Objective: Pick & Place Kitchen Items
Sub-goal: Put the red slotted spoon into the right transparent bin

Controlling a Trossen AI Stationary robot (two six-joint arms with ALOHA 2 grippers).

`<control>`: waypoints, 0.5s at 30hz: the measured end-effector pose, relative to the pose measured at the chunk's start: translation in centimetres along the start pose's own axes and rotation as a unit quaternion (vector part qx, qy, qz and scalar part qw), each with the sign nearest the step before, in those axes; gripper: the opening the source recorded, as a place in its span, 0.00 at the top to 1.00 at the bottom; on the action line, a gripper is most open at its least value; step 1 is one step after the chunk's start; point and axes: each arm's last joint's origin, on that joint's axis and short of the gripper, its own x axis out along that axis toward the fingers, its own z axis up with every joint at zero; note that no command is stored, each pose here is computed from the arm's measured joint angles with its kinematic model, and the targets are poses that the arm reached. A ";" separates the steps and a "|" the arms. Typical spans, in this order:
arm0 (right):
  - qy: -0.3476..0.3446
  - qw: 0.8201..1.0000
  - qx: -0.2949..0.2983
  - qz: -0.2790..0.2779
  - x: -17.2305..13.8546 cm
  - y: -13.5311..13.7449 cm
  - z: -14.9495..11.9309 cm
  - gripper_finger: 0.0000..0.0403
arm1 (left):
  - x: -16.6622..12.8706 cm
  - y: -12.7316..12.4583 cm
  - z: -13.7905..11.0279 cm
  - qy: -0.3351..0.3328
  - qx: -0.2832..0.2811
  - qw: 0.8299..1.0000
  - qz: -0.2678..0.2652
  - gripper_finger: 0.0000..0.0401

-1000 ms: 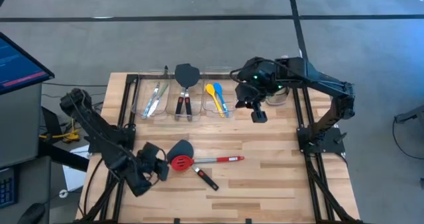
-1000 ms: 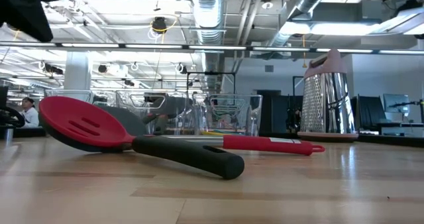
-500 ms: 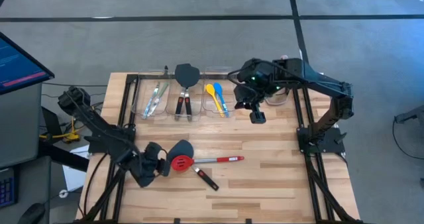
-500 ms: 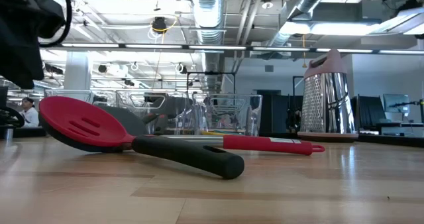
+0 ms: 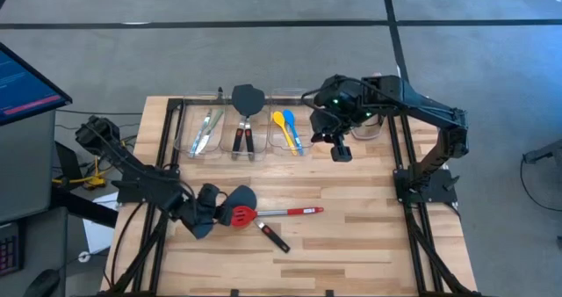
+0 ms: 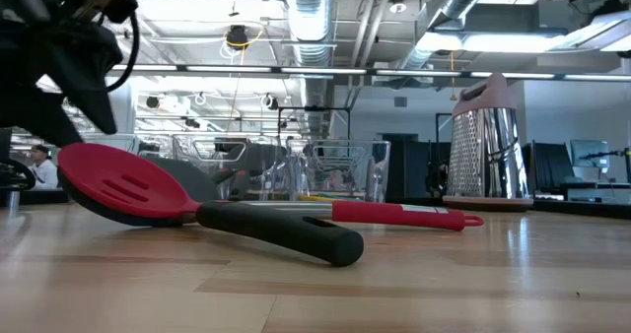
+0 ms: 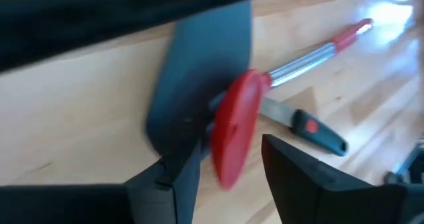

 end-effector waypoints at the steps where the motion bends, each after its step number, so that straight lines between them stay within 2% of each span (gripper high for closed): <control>1: 0.000 1.000 0.001 -0.001 0.0 -0.1 0.0 1.00 | 0.1 -0.2 0.1 0.000 0.000 1.000 -0.006 0.63; 6: 0.000 1.000 0.008 -0.006 -0.1 -0.6 -0.2 1.00 | 0.3 -0.7 0.3 -0.001 0.014 1.000 -0.024 0.66; 15: 0.001 1.000 0.011 -0.008 -0.1 -0.8 -0.3 1.00 | 1.1 -0.4 0.3 0.012 0.018 1.000 0.001 0.70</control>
